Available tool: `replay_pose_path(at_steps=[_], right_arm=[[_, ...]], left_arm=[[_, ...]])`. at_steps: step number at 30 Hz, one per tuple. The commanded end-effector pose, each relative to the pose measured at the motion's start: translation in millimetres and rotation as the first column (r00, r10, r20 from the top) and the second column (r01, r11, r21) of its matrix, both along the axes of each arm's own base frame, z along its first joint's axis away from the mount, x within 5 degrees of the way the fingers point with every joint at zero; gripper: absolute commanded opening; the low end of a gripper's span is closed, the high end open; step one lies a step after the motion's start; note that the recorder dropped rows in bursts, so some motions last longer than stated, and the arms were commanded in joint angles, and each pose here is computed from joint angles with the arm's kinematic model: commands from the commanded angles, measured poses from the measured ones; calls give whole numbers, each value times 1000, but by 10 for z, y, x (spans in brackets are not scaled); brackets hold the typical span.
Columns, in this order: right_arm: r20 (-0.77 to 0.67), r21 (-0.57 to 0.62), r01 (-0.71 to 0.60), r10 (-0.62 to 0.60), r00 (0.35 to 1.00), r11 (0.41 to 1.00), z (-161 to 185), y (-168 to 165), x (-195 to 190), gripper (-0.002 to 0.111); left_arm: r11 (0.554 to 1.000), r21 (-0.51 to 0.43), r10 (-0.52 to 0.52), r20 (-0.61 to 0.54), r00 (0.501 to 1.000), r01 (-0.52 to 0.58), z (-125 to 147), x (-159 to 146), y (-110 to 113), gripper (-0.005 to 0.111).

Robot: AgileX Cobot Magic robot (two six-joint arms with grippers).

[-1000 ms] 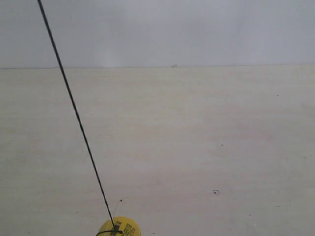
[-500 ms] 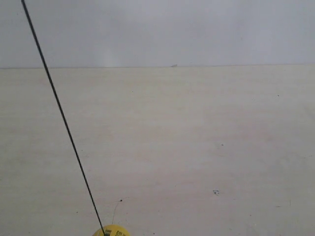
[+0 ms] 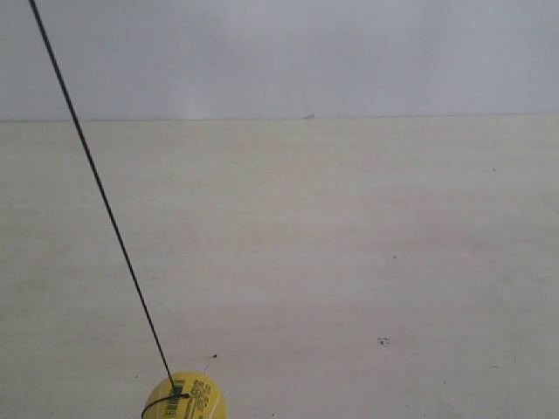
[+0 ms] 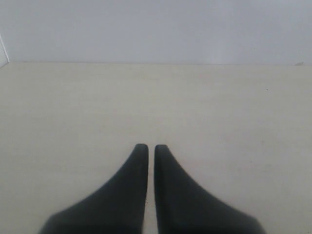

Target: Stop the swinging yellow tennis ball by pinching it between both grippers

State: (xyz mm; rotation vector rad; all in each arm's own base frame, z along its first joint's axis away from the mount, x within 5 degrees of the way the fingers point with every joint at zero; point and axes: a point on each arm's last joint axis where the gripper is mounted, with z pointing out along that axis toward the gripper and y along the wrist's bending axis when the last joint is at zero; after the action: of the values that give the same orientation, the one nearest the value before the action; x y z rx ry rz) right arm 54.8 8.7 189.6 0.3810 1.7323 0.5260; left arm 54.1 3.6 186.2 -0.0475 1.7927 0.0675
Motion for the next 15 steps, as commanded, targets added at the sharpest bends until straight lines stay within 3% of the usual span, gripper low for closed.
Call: replay_pose_path(at_steps=[1, 12, 15], right_arm=[[8, 14, 4, -4, 1000, 1000, 9, 0, -2, 0], [8, 14, 4, -4, 1000, 1000, 9, 0, -2, 0], [-91, -3, -5, 5, 996, 1000, -81, 5, -23, 0]], left_arm=[[1000, 8, -1, 5, 1000, 1, -5, 1, 1, 5], [1000, 8, -1, 5, 1000, 1, -5, 1, 1, 5], [1000, 8, -1, 2, 1000, 1, -8, 0, 1, 5]])
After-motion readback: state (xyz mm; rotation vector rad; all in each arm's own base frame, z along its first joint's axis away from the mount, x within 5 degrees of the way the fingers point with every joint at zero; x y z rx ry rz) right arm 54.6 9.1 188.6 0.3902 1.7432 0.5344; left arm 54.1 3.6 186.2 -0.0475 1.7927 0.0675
